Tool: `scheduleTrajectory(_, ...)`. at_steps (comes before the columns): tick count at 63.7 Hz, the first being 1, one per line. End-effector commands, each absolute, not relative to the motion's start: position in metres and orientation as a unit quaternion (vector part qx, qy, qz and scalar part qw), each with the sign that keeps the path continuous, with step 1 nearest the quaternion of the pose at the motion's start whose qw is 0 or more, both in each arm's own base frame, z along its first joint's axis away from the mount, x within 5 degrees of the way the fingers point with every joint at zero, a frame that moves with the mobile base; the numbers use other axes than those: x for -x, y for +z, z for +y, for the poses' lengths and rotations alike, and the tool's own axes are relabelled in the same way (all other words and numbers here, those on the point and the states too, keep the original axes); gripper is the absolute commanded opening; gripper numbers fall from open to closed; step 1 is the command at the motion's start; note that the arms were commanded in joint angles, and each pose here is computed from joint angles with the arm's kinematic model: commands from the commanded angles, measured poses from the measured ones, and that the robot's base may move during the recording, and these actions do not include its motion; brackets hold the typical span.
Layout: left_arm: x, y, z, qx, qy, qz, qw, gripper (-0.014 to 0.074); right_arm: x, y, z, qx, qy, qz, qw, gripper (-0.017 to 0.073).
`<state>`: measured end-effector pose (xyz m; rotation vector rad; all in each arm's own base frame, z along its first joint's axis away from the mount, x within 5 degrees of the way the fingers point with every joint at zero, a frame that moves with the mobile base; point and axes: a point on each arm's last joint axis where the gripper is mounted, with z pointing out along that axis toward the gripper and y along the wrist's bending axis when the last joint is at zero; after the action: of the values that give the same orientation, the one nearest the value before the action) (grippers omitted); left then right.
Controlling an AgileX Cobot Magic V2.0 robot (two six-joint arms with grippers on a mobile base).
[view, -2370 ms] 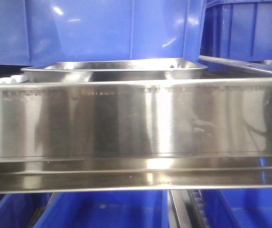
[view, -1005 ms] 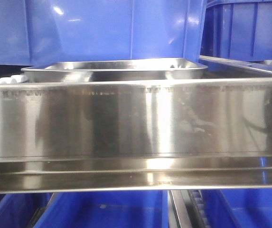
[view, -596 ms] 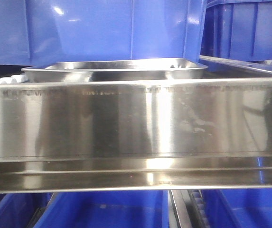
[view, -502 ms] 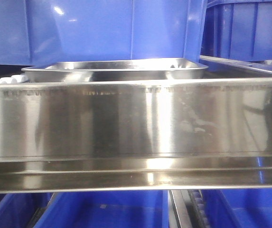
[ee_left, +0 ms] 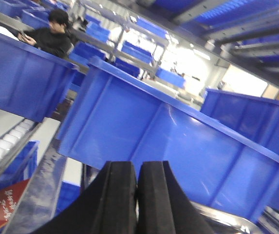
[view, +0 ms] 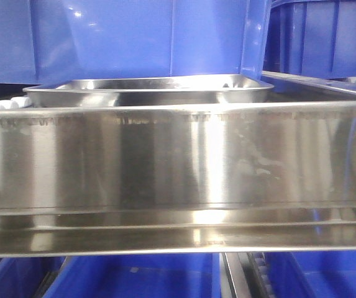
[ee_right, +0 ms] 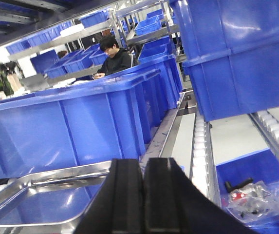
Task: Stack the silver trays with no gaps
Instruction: 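Lower both grippers toward the opposite short edges of the silver tray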
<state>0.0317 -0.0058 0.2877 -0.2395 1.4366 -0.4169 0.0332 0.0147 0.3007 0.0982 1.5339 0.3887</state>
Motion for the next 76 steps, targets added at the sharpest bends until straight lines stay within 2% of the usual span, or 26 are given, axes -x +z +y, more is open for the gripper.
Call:
scheduleTrajectory(1, -0.027, 0.296, -0.006, 0.1, -0.19, 0.652, 0.728, 0.0004, -0.04, 0.315, 0.015, -0.034, 0.165, 0.702, 0.692, -0.0079)
scheduleTrajectory(11, -0.024, 0.297, -0.008, 0.09, -0.182, 0.675, 0.709, 0.0004, -0.055, 0.345, 0.018, -0.022, 0.161, 0.725, 0.67, -0.0079)
scheduleTrajectory(21, -0.026, 0.299, -0.01, 0.058, -0.15, 0.723, 0.671, 0.0004, -0.079, 0.367, 0.025, 0.059, 0.133, 0.788, 0.598, -0.0079)
scheduleTrajectory(34, -0.051, 0.318, -0.014, 0.025, -0.132, 0.787, 0.602, 0.0004, -0.114, 0.38, 0.039, 0.1, 0.161, 0.818, 0.544, -0.0079)
scheduleTrajectory(41, -0.064, 0.348, -0.022, 0.039, -0.205, 0.759, 0.617, 0.0002, -0.13, 0.376, 0.048, 0.12, 0.177, 0.842, 0.495, -0.0079)
scheduleTrajectory(47, -0.085, 0.37, -0.03, 0.028, -0.233, 0.766, 0.598, 0.0002, -0.144, 0.371, 0.055, 0.118, 0.194, 0.855, 0.466, -0.0078)
scheduleTrajectory(51, -0.101, 0.376, -0.034, 0.011, -0.224, 0.791, 0.569, 0.0002, -0.153, 0.371, 0.06, 0.094, 0.213, 0.866, 0.443, -0.0078)
scheduleTrajectory(59, -0.125, 0.398, -0.044, -0.023, -0.221, 0.819, 0.529, -0.0006, -0.169, 0.373, 0.068, 0.09, 0.223, 0.882, 0.406, -0.0078)
scheduleTrajectory(67, -0.141, 0.415, -0.051, -0.037, -0.226, 0.822, 0.521, -0.0008, -0.18, 0.382, 0.073, 0.076, 0.212, 0.884, 0.41, -0.0078)
scheduleTrajectory(76, -0.163, 0.41, -0.057, -0.035, -0.224, 0.836, 0.499, -0.0008, -0.184, 0.396, 0.081, 0.074, 0.177, 0.881, 0.433, -0.0078)
